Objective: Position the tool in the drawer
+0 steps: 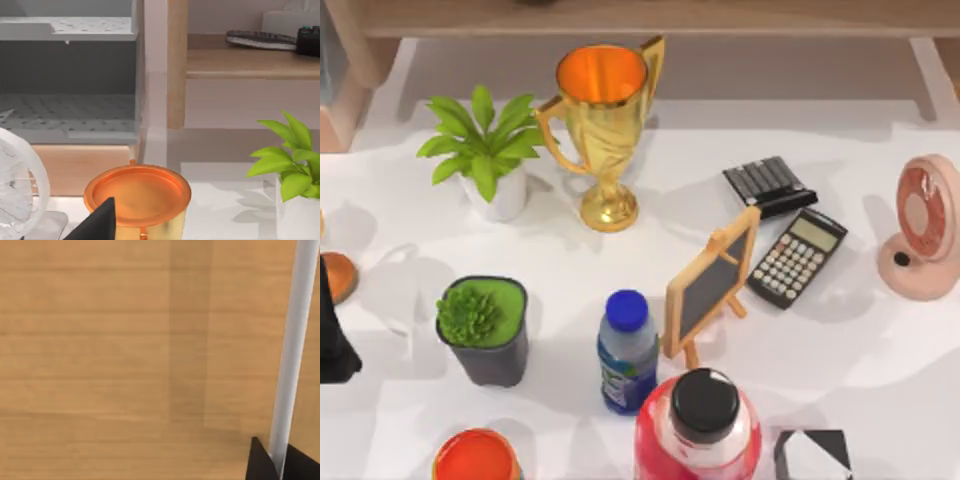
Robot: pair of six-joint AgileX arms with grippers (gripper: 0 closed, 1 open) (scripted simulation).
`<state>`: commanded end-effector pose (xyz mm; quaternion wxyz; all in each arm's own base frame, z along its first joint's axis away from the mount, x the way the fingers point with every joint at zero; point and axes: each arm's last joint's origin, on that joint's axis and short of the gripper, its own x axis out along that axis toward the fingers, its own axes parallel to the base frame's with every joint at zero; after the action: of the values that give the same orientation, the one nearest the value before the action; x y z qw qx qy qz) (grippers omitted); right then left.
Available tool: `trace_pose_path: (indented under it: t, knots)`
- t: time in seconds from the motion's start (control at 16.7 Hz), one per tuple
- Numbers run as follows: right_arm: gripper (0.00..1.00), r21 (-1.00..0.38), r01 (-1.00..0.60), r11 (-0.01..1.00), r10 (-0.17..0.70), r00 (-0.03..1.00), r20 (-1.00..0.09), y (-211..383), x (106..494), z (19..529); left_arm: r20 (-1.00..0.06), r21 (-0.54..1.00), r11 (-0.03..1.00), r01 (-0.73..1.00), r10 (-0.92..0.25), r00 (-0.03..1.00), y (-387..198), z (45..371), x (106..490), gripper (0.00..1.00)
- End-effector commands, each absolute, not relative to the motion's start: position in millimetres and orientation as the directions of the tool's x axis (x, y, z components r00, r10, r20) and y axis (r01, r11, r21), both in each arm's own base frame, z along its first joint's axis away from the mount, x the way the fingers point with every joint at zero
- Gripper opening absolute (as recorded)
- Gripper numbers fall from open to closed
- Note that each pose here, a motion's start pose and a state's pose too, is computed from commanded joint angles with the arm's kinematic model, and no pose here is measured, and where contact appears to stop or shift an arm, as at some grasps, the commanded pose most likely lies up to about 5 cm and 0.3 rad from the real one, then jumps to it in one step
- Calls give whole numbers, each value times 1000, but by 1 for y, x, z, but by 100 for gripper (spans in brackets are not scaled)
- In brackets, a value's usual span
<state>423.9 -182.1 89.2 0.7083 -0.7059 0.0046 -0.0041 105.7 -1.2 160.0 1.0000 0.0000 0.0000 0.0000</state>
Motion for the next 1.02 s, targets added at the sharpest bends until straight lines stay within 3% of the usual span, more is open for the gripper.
trace_pose_path:
  t: [0.42,0.78,1.02]
  knots:
    - [0,-1000,-9,10,-12,1000,-9,-181,372,87,0,0,1000,0,0,1000,-1,160,106,100]
    - [0,-1000,-5,6,-10,1000,-5,-180,365,87,0,0,1000,0,0,1000,-1,160,106,100]
    - [0,-1000,-5,8,-8,1000,-5,-180,339,88,0,0,1000,0,0,1000,-1,160,106,100]
